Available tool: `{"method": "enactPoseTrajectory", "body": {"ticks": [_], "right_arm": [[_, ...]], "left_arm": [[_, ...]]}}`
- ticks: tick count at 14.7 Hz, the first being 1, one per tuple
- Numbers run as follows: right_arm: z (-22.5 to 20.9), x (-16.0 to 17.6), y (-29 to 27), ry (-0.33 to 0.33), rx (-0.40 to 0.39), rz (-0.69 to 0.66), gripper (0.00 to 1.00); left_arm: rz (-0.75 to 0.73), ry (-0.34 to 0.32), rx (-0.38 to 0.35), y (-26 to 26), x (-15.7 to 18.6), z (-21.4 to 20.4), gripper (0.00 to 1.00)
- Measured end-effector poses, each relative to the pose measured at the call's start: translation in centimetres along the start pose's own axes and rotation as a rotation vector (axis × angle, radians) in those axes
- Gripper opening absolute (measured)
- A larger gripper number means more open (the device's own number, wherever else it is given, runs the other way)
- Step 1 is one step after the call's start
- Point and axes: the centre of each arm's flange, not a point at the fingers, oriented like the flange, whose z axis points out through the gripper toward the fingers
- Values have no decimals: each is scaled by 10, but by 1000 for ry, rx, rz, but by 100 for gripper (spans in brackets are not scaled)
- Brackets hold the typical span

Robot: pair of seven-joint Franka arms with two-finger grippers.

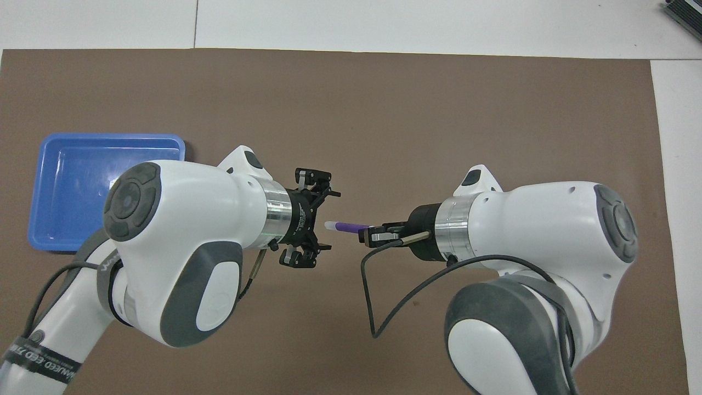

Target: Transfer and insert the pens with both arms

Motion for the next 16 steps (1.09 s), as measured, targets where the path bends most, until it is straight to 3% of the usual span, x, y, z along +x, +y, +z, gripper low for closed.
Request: {"method": "enactPoseTrajectory", "body": {"ticks": [4,8,12,16], "right_arm": [[-15,6,23,-32,-142,-50,19],[-45,7,43,-86,-318,-104,19],[-89,1,71,-102,-515,-130,19],[-124,4,119,-124,-593,-153,19]], "left_arm": [[-103,34,-71,31,107,-50,100],[27,65,-81,29,212,-108,100],[212,178,-68,17,273,-151,100],[461,269,2,7,308,-167,100]]}}
